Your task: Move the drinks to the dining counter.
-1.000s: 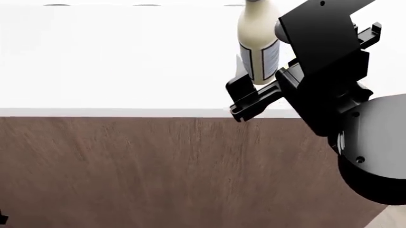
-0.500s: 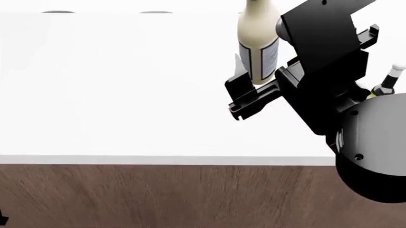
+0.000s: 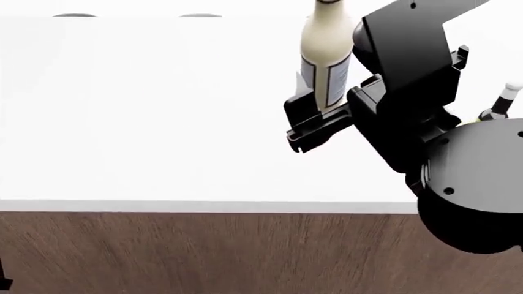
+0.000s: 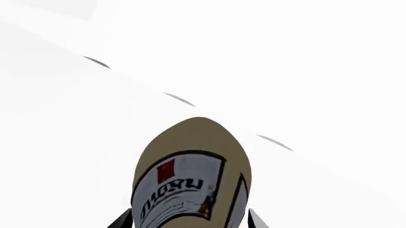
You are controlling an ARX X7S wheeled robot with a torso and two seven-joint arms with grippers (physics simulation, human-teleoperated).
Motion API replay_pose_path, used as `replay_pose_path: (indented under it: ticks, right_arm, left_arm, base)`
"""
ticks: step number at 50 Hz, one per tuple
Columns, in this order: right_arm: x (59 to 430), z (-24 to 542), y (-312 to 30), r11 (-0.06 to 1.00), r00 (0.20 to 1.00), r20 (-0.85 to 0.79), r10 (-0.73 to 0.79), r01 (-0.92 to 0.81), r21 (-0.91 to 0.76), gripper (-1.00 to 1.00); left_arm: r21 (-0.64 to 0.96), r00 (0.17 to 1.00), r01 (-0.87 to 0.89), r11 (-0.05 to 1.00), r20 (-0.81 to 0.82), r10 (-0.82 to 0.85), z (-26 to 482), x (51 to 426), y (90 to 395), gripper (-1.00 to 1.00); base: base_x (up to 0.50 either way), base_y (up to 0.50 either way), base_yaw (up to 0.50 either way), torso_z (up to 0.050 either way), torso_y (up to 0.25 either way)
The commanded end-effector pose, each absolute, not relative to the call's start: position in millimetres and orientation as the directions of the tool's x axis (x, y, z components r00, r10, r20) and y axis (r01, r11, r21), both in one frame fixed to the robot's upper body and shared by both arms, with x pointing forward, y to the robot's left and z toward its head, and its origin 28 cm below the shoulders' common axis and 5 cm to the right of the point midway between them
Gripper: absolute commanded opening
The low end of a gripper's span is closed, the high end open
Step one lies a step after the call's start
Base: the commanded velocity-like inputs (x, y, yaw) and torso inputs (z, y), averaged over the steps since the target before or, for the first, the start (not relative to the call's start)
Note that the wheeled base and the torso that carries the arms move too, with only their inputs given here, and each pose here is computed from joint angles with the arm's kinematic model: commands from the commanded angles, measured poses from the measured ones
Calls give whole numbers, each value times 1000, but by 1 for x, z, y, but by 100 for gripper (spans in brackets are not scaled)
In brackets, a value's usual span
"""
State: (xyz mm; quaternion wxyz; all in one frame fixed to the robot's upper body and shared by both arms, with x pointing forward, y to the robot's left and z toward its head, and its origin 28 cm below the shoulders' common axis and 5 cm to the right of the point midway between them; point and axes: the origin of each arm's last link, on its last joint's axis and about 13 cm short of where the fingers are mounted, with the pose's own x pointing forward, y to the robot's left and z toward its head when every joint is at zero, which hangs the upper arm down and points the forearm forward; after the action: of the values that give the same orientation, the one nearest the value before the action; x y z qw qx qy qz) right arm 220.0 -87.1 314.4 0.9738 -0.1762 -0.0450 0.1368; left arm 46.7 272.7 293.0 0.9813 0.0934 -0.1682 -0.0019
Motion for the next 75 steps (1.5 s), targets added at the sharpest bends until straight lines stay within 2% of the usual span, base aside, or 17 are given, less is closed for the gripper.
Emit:
replay_pose_path:
  ticks: [1, 34, 75]
  right_arm:
    - [233, 309, -84, 916, 955, 69, 290, -256, -308, -100]
    - [275, 275, -81, 933, 965, -10, 261, -255, -254, -100]
    - [287, 259, -86, 942, 963, -98, 252, -267, -201, -100]
  left_arm:
    - [185, 943, -26, 982, 331, -37, 293, 46, 273, 100]
    - [179, 944, -29, 984, 327, -32, 290, 47, 273, 100]
    - [178, 946, -28, 984, 322, -31, 288, 49, 274, 100]
  base:
    - [0, 0, 0, 0, 0]
    - [0, 0, 0, 0, 1]
    - [0, 0, 0, 0, 1]
